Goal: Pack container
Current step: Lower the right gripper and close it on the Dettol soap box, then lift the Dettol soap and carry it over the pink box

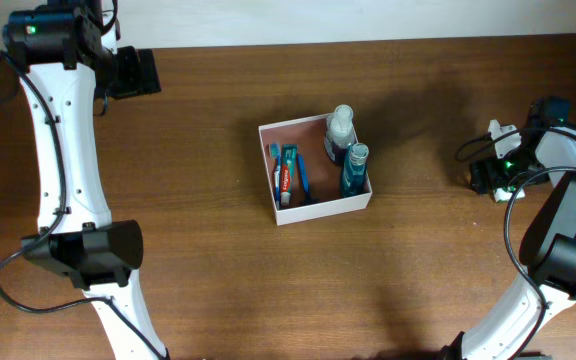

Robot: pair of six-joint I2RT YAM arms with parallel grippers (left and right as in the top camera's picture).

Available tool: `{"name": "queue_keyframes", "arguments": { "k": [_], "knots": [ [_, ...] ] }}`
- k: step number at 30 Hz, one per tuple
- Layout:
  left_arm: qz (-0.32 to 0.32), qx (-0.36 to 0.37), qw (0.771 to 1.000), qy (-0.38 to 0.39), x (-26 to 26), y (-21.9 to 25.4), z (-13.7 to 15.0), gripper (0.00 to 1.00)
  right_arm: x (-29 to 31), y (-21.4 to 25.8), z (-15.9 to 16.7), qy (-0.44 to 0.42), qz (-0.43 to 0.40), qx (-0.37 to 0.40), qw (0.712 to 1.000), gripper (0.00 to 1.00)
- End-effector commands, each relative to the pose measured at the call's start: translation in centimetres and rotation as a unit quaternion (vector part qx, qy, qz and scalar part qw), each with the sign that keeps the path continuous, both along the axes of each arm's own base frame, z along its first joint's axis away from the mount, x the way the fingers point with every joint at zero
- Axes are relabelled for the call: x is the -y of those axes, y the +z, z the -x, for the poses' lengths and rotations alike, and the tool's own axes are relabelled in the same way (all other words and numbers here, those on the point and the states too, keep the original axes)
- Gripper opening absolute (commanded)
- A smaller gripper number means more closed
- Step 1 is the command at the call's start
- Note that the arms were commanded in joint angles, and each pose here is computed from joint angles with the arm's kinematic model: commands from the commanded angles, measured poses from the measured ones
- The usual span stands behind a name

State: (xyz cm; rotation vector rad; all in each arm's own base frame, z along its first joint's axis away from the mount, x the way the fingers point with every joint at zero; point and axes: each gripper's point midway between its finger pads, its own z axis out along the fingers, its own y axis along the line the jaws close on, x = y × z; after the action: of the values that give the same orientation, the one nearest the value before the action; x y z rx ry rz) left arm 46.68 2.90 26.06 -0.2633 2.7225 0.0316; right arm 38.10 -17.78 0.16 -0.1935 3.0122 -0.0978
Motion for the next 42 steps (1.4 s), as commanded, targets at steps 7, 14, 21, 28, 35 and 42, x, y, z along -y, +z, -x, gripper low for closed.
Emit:
{"name": "queue_keyframes", "arguments": {
  "k": [7, 14, 21, 28, 35, 42],
  "knots": [
    [-0.006, -0.001, 1.0, -0.003, -0.2, -0.2, -0.2, 1.0, 0.9, -1.8, 1.1, -0.004, 0.021, -0.034, 0.999, 0.62],
    [-0.006, -0.001, 1.0, -0.003, -0.2, -0.2, -0.2, 1.0, 1.0, -1.3, 0.5, -0.03, 0.019, -0.024, 0.999, 0.31],
    [-0.006, -0.001, 1.0, -0.003, -0.2, -0.2, -0.2, 1.0, 1.1, 1.6, -1.5, -0.077, 0.0, 0.006, 0.997, 0.31],
    [-0.006, -0.001, 1.0, -0.003, -0.2, -0.2, -0.2, 1.0, -3.6, 11.2, -7.0, -0.032, -0.104, 0.09, 0.99, 0.32],
    [-0.006, -0.001, 1.0, -0.003, -0.2, -0.2, -0.2, 1.0, -11.8, 21.0, -9.6, 0.037, -0.136, 0.144, 0.979, 0.33],
    [-0.006, -0.001, 1.0, -0.003, -0.2, -0.2, -0.2, 1.0, -23.8, 26.9, -9.2, 0.109, -0.163, 0.171, 0.966, 0.37]
  ]
}}
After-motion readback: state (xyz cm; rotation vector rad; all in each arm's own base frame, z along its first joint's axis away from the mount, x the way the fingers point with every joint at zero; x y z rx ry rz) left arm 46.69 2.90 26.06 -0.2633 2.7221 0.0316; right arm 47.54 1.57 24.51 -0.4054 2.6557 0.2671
